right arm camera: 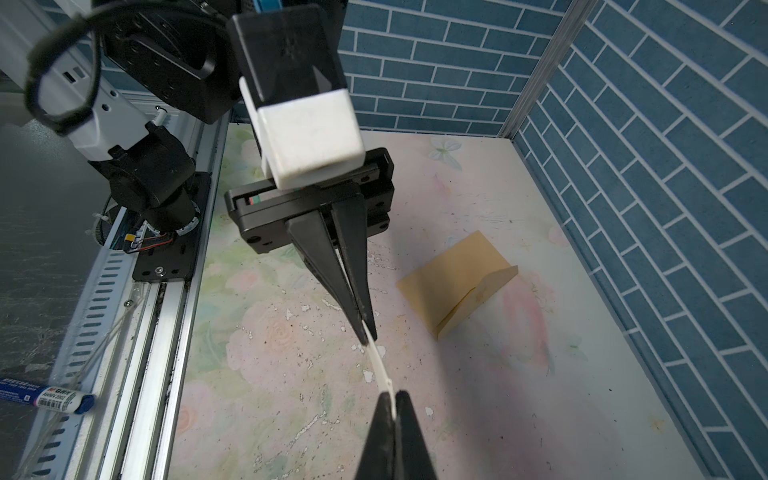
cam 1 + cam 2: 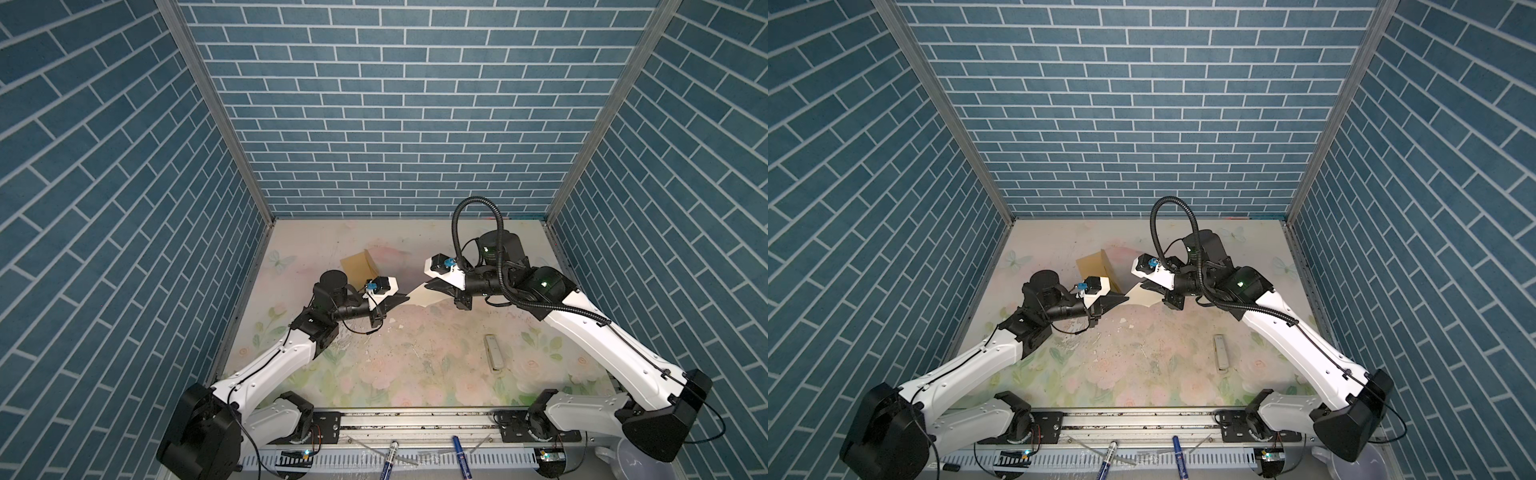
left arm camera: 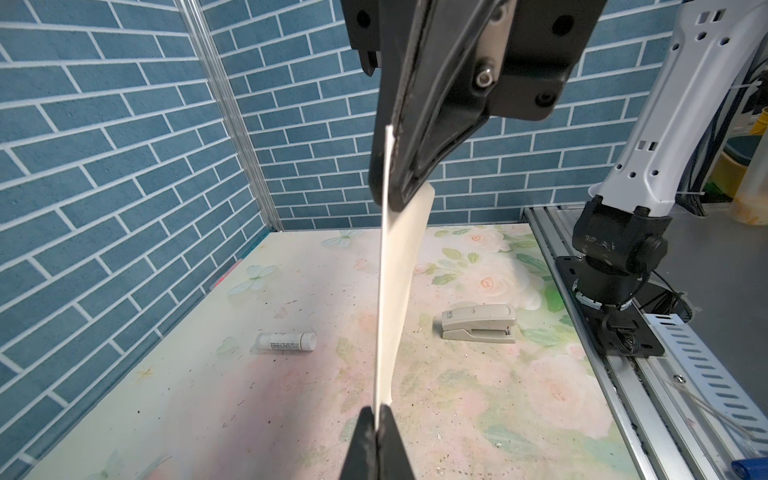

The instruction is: Place the letter into the envelope and seal it

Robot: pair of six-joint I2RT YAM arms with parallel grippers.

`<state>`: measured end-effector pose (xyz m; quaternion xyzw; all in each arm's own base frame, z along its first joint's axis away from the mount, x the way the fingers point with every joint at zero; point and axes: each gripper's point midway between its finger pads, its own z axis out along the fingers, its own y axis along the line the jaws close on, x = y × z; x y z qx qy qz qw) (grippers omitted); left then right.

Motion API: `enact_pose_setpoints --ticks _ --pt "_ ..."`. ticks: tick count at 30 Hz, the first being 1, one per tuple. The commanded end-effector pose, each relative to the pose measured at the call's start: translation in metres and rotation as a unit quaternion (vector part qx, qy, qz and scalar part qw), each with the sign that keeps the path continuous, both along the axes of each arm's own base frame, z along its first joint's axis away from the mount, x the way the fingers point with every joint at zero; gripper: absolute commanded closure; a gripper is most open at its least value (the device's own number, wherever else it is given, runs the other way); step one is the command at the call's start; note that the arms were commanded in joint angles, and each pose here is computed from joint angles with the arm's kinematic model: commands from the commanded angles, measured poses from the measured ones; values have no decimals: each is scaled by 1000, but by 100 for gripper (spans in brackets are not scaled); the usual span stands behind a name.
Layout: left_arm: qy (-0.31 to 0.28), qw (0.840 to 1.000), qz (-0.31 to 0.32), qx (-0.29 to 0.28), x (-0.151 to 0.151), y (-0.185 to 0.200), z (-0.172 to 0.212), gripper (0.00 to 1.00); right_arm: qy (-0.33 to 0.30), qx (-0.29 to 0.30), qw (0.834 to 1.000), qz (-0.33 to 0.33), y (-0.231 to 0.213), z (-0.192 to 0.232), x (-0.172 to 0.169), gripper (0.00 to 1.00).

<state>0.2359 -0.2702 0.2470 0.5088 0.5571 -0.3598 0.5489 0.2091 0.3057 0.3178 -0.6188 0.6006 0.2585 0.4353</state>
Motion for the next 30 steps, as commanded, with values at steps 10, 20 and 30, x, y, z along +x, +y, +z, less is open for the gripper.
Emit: enact_pose_setpoints --ticks 10,20,30 --pt "53 997 30 49 -1 10 -51 94 -42 8 999 -11 -16 14 1 100" --pt "66 995 45 56 -1 15 -67 94 -42 4 999 -17 -22 13 3 100" --pt "49 996 54 43 -1 17 -38 86 -28 -3 999 -14 -22 7 3 100"
